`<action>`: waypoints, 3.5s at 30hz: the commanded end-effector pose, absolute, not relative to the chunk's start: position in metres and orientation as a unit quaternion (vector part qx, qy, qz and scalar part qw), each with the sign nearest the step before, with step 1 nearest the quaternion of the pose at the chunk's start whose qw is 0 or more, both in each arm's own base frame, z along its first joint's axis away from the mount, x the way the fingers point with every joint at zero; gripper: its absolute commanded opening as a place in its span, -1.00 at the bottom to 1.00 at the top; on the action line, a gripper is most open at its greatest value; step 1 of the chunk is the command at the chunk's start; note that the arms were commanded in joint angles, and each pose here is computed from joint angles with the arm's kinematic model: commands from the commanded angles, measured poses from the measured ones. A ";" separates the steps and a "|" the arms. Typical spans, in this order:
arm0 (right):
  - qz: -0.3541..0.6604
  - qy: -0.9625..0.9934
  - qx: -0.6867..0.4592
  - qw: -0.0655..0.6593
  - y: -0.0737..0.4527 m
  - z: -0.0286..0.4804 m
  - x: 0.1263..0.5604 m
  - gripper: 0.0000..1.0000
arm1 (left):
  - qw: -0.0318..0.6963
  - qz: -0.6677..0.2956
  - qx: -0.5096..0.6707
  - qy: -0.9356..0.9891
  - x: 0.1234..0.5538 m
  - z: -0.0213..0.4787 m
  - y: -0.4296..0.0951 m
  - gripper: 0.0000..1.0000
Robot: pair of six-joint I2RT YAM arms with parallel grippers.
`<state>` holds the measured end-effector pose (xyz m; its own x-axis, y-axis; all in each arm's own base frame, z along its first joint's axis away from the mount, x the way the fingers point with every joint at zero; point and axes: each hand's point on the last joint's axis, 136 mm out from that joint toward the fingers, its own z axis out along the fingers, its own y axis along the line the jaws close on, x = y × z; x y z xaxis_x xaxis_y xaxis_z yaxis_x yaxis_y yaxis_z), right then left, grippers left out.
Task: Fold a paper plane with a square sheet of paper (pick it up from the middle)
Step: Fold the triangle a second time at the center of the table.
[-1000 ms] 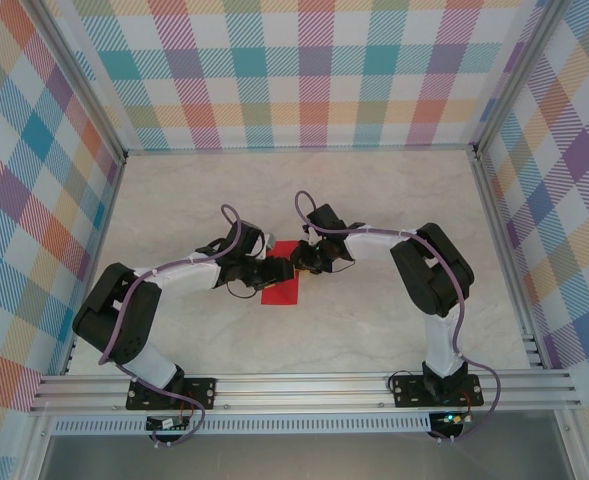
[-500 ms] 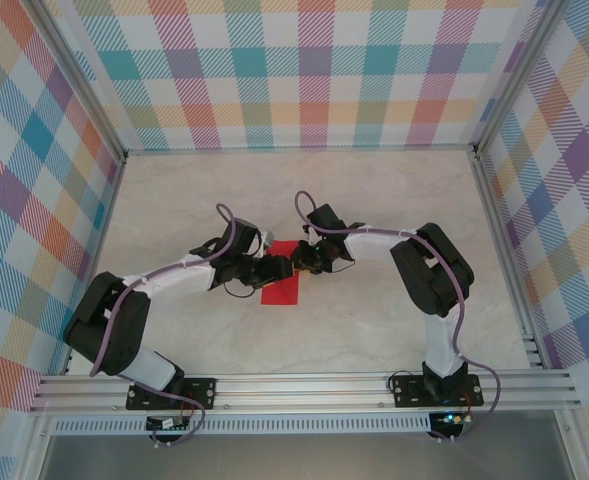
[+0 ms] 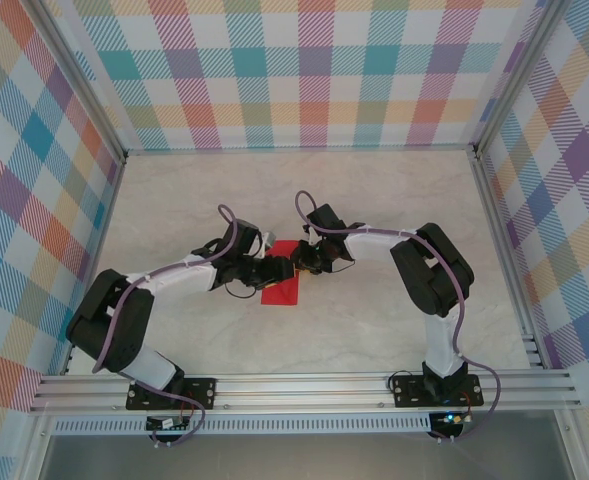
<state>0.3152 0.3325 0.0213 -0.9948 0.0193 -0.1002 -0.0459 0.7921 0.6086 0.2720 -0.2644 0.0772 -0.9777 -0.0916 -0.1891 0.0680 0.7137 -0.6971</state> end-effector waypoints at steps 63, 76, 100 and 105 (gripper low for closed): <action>0.402 0.913 -0.068 0.025 0.339 0.046 0.278 -0.48 | 0.123 -0.333 -0.045 0.934 0.290 0.047 -0.250 -0.77; 0.378 0.922 -0.065 0.044 0.335 0.040 0.287 -0.78 | 0.125 -0.337 -0.042 0.932 0.290 0.051 -0.251 -0.76; 0.338 0.937 -0.064 0.058 0.328 0.026 0.297 -0.82 | 0.103 -0.353 -0.037 0.929 0.288 0.043 -0.260 -0.65; 0.333 0.939 -0.061 0.056 0.326 0.023 0.296 -0.81 | 0.099 -0.351 -0.038 0.930 0.288 0.039 -0.260 -0.66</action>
